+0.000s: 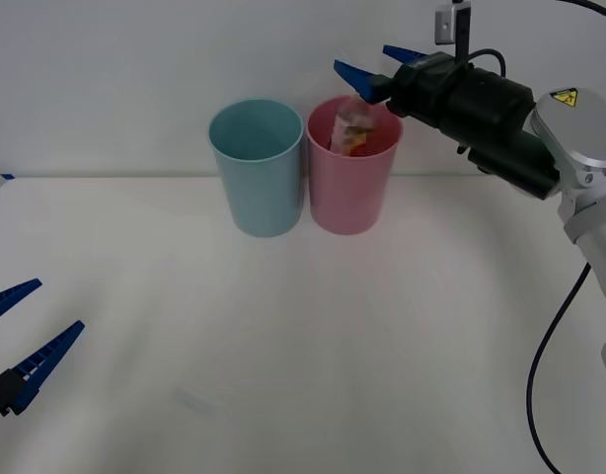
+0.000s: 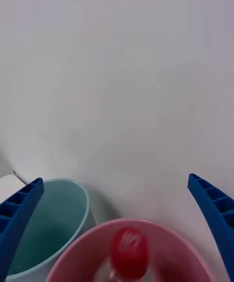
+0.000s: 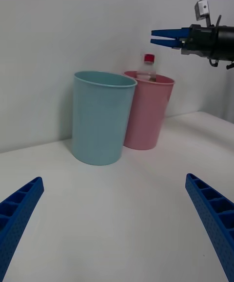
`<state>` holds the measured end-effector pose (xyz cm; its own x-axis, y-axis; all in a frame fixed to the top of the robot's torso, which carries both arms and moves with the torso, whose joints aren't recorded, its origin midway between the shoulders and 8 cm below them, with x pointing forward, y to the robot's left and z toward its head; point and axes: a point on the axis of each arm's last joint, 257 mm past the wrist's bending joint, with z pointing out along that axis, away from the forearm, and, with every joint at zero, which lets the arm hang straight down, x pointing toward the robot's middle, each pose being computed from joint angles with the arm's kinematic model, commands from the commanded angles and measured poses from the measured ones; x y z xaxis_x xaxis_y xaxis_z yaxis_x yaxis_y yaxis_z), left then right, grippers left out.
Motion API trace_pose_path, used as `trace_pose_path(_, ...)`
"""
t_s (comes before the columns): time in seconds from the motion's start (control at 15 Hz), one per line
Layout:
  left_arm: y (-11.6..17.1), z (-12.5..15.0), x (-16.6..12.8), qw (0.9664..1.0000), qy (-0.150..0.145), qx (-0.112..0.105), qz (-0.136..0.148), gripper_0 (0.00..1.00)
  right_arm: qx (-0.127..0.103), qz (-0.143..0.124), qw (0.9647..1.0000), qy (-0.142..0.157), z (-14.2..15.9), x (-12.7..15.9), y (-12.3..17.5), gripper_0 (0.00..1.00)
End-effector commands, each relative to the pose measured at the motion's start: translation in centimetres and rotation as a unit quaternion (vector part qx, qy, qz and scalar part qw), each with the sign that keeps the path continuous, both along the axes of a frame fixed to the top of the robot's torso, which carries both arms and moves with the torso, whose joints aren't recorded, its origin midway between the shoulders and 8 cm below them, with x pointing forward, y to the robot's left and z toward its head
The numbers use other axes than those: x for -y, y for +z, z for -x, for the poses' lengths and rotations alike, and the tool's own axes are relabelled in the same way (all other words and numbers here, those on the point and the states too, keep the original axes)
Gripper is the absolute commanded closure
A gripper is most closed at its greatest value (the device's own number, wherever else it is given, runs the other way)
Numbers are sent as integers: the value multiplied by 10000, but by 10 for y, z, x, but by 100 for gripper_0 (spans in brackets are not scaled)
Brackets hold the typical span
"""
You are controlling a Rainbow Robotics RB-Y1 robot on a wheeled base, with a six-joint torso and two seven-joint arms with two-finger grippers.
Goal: Grasp the object on the table and drop it into the matching bin: aluminum can to the light blue bin, PET bottle to the pink bin.
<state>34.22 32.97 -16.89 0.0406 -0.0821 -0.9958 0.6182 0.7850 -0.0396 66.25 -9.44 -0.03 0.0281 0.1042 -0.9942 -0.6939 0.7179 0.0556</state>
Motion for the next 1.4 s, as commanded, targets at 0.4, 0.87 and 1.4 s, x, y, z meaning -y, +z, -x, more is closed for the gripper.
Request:
trace_pose_path(0.4,0,0,0,10000,0,0,0,0,267,-71,9996,3,52,30,-16,0)
trace_pose_path(0.87,0,0,0,10000,0,0,0,0,419,-11,9988,-258,117,82,-42,0)
trace_pose_path(1.4,0,0,0,10000,0,0,0,0,423,448,9975,-336,198,149,-91,0)
